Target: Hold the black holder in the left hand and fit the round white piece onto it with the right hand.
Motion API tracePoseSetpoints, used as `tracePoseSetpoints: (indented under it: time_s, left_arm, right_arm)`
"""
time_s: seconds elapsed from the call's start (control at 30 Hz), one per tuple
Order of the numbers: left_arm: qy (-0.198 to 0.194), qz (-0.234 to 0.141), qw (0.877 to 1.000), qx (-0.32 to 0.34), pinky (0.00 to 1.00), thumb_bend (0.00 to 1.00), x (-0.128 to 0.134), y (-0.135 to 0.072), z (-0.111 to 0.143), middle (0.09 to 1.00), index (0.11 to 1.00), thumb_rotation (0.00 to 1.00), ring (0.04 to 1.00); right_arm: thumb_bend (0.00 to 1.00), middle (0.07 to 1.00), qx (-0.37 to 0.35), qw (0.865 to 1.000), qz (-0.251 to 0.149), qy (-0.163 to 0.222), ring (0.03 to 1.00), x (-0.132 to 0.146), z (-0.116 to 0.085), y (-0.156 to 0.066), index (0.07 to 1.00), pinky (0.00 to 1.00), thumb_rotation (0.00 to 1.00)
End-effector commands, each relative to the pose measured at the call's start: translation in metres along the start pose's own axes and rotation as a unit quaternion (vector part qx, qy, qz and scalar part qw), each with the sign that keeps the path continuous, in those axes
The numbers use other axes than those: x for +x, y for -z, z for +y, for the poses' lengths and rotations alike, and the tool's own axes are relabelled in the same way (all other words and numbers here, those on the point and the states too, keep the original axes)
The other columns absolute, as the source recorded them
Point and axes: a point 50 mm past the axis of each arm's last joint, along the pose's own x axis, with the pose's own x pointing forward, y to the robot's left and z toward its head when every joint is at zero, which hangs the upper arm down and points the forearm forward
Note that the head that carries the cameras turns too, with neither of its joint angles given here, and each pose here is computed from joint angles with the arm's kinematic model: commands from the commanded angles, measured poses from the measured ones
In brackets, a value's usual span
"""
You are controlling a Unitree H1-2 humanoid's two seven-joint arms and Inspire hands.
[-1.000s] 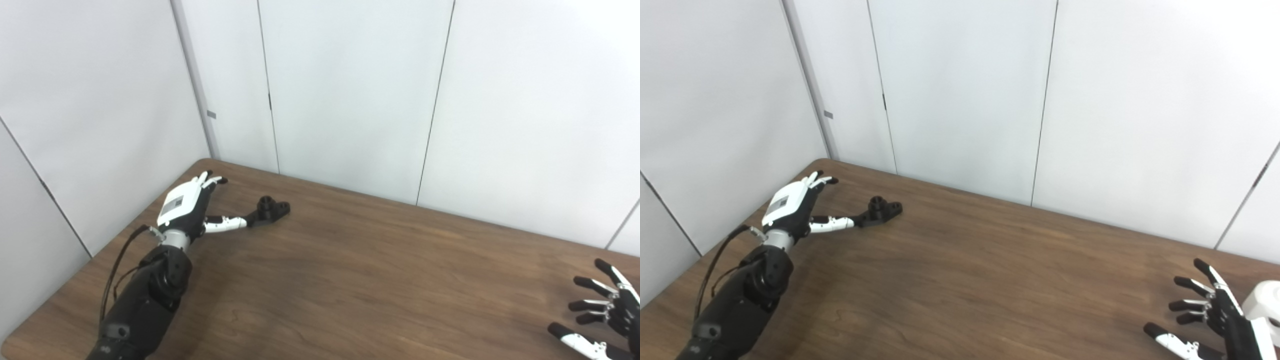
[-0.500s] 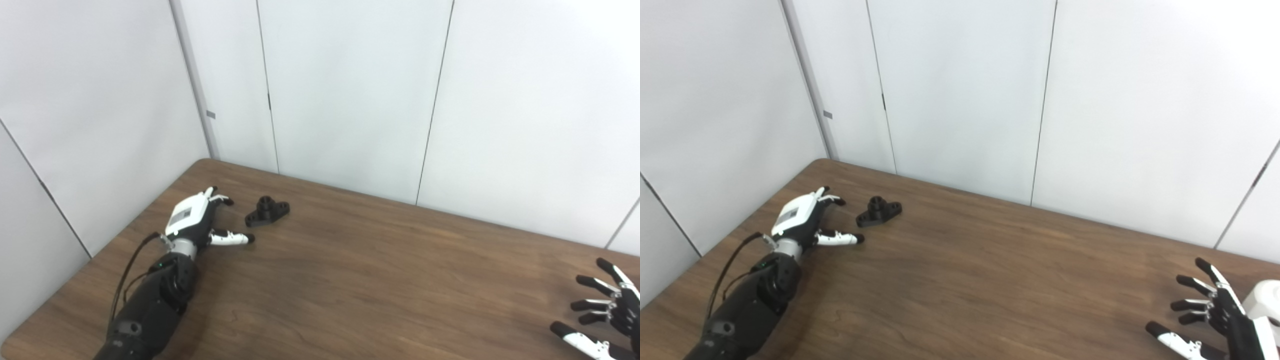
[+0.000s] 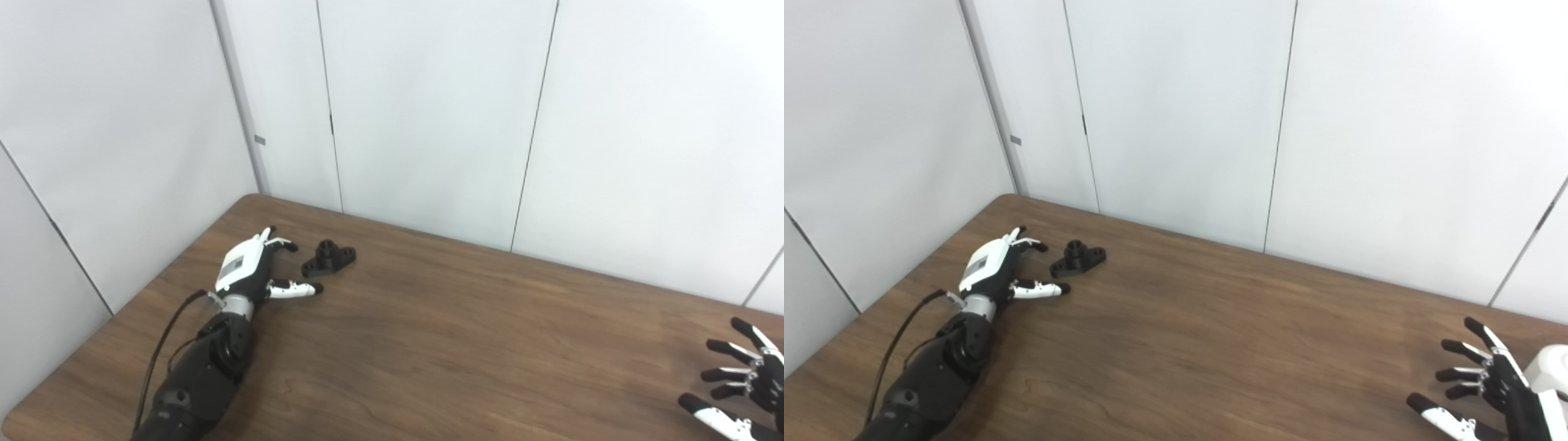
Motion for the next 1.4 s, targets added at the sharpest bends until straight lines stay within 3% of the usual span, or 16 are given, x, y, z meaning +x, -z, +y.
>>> tracePoseSetpoints:
  time_s: [0.0,0.47,1.1,1.3,1.33,1.37]
  left_arm:
    - [-0.022,-0.022,0.999,-0.006,1.0,0.92,0.013,-0.017,0.006,1.0,0.733,0.29,1.0]
    - [-0.02,-0.026,0.999,-0.009,1.0,0.91,0.018,-0.026,-0.004,1.0,0.724,0.27,1.0]
    - [-0.008,-0.013,1.0,-0.012,1.0,0.89,0.025,-0.018,-0.013,1.0,0.7,0.24,1.0]
    - [0.024,-0.01,0.999,-0.026,1.0,0.85,0.027,-0.014,-0.019,1.0,0.6,0.1,1.0]
    - [0.027,-0.01,0.999,-0.028,1.0,0.66,0.027,-0.013,-0.021,1.0,0.534,0.08,1.0]
    - [0.029,-0.01,0.999,-0.029,1.0,0.59,0.027,-0.013,-0.022,0.999,0.512,0.07,1.0]
  right_arm:
    - [0.71,0.751,-0.008,0.999,-0.038,0.009,0.578,0.008,-0.01,-0.015,0.881,0.45,0.35]
    - [0.72,0.759,-0.015,0.999,-0.034,0.012,0.59,0.004,-0.016,-0.016,0.886,0.47,0.37]
    - [0.71,0.76,-0.02,0.999,-0.035,0.014,0.581,0.004,-0.023,-0.018,0.884,0.46,0.33]
    - [0.71,0.757,-0.02,0.999,-0.04,0.015,0.581,0.005,-0.026,-0.018,0.882,0.46,0.33]
    - [0.7,0.758,-0.021,0.999,-0.041,0.015,0.581,0.005,-0.027,-0.018,0.883,0.46,0.32]
    - [0.7,0.759,-0.021,0.999,-0.042,0.015,0.581,0.005,-0.027,-0.018,0.883,0.46,0.32]
